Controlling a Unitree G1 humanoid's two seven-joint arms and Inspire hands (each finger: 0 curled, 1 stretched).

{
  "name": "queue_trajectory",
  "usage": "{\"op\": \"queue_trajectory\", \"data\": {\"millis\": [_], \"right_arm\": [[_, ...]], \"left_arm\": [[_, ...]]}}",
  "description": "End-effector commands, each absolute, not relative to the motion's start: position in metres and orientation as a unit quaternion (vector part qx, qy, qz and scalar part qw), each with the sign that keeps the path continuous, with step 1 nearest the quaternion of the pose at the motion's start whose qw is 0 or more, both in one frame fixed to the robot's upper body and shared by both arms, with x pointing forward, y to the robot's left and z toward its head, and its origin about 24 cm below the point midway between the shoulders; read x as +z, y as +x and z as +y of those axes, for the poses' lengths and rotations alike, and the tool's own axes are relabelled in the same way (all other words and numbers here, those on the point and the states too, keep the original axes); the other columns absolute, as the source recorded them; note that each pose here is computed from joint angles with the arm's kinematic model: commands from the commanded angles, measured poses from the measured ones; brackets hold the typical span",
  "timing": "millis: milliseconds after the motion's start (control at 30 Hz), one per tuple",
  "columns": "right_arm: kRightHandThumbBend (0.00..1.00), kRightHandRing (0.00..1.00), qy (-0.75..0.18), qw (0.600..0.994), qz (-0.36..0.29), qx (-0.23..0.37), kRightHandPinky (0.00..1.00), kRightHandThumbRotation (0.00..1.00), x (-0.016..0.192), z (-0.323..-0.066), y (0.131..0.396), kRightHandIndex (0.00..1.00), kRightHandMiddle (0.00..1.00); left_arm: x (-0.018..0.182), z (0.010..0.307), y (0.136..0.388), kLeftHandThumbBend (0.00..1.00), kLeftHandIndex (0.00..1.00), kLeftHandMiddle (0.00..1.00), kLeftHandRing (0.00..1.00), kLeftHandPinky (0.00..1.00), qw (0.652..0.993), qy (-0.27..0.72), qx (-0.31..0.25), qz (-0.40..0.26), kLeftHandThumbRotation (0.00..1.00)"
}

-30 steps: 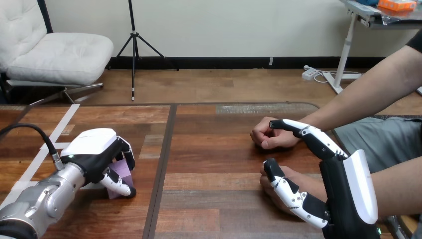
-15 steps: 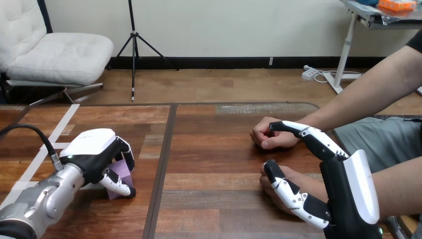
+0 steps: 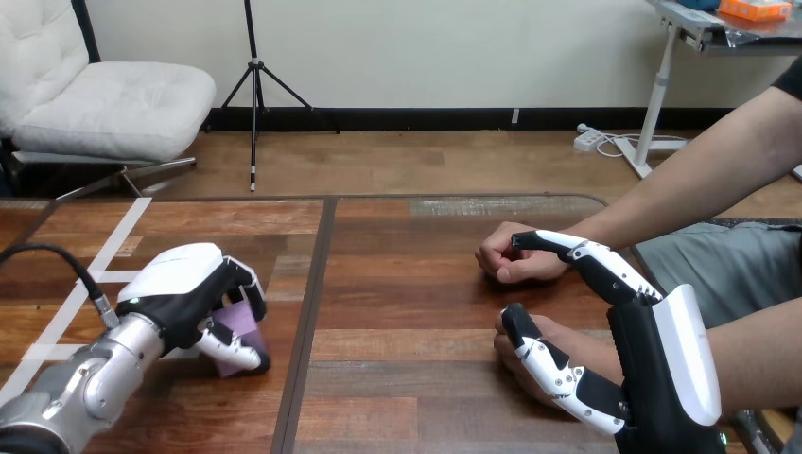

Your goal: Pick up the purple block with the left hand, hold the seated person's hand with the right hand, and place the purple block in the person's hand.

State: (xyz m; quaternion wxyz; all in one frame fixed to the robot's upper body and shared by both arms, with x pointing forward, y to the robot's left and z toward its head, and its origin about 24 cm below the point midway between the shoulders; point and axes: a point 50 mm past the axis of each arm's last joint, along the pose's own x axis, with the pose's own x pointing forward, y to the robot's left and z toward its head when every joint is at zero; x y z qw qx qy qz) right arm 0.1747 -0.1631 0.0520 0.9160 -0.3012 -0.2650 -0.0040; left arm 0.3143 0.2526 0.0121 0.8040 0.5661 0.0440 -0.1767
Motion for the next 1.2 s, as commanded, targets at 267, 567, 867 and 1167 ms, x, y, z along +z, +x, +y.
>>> {"op": "queue_trajectory", "data": {"millis": [267,567,867,1167], "right_arm": [[0.41,0.76,-0.296,0.907,-0.299,-0.012,0.73,0.5,0.068,-0.162,0.183,0.72,0.74],[0.41,0.76,-0.296,0.908,-0.295,-0.012,0.72,0.49,0.068,-0.162,0.183,0.72,0.75],[0.41,0.76,-0.3,0.908,-0.293,-0.012,0.69,0.49,0.068,-0.163,0.183,0.73,0.76],[0.41,0.76,-0.307,0.906,-0.293,-0.013,0.7,0.47,0.069,-0.164,0.184,0.73,0.76]], "left_arm": [[0.031,0.243,0.319,0.69,0.47,0.46,0.4,0.36,0.893,0.433,-0.115,-0.036,0.03],[0.033,0.24,0.315,0.73,0.48,0.47,0.39,0.33,0.917,0.384,-0.089,-0.065,0.12],[0.034,0.235,0.311,0.76,0.49,0.47,0.39,0.33,0.93,0.351,-0.067,-0.091,0.17],[0.036,0.231,0.305,0.76,0.51,0.47,0.4,0.33,0.942,0.311,-0.051,-0.119,0.16]]}}
